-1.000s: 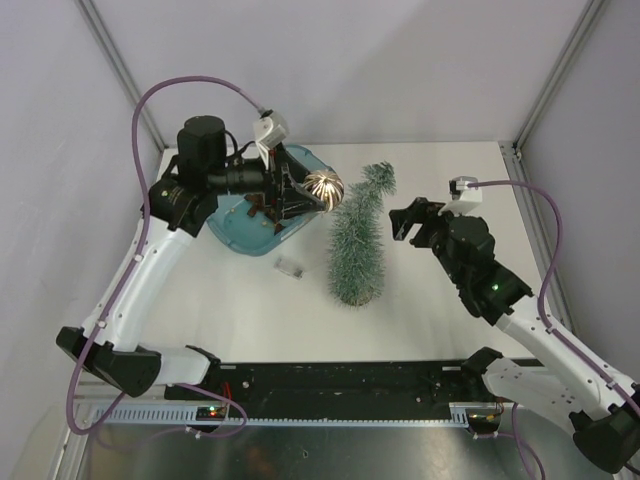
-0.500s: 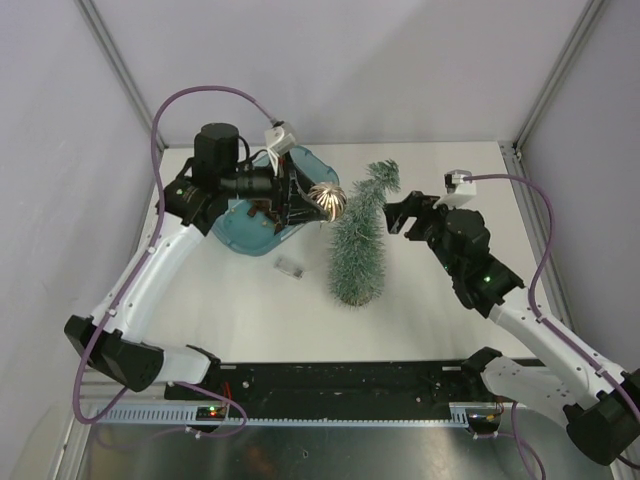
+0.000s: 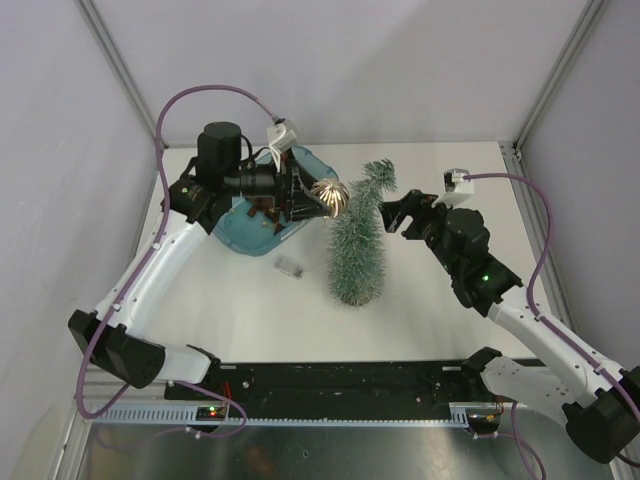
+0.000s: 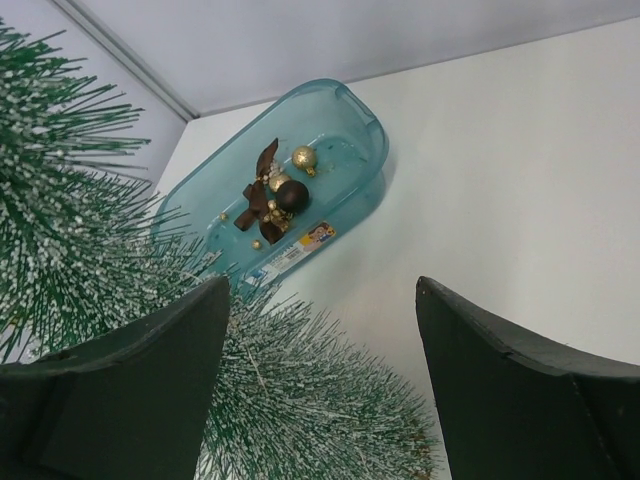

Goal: Decorate the small christmas tree

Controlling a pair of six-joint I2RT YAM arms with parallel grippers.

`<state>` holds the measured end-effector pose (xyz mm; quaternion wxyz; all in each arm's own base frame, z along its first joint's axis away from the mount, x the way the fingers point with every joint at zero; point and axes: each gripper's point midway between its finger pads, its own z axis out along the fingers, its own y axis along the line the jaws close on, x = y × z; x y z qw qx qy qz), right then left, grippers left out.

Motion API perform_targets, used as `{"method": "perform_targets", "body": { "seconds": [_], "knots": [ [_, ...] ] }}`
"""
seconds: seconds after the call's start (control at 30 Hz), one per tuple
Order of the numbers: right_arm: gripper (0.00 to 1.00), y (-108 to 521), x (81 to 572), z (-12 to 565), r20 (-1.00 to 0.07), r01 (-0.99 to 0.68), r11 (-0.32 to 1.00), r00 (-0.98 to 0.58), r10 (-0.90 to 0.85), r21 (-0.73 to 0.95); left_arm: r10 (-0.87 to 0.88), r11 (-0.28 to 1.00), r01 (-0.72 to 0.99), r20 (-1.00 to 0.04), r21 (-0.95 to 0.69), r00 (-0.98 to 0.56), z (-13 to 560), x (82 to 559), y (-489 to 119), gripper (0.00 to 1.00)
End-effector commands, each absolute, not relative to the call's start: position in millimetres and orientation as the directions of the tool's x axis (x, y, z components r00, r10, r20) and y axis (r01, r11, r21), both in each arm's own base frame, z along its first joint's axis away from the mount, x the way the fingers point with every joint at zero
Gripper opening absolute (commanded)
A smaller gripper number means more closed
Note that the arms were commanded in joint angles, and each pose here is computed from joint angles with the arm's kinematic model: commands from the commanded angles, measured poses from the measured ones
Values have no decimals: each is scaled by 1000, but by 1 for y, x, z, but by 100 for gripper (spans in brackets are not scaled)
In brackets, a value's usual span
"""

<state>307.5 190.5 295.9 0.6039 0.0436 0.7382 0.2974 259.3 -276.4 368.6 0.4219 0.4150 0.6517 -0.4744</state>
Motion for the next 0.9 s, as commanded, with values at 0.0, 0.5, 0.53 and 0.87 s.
{"method": "perform_targets", "body": {
  "seconds": [0.0, 0.5, 0.53, 0.87],
  "knots": [
    [80, 193, 309, 303, -857, -312, 800, -253, 450, 512, 98, 212, 941, -952, -263, -288, 383, 258, -272, 43],
    [81, 160, 298, 323, -885, -264, 844, -155, 440, 466, 75, 181, 983, -997, -15, -30, 422, 236, -252, 25],
    [81, 154, 296, 324, -888, -253, 852, -148, 435, 459, 76, 182, 983, -997, 2, -12, 423, 234, -251, 25],
    [85, 127, 250, 392, -870, -344, 816, -7, 493, 465, 110, 165, 916, -929, 367, 353, 437, 194, -256, 25]
  ]
}}
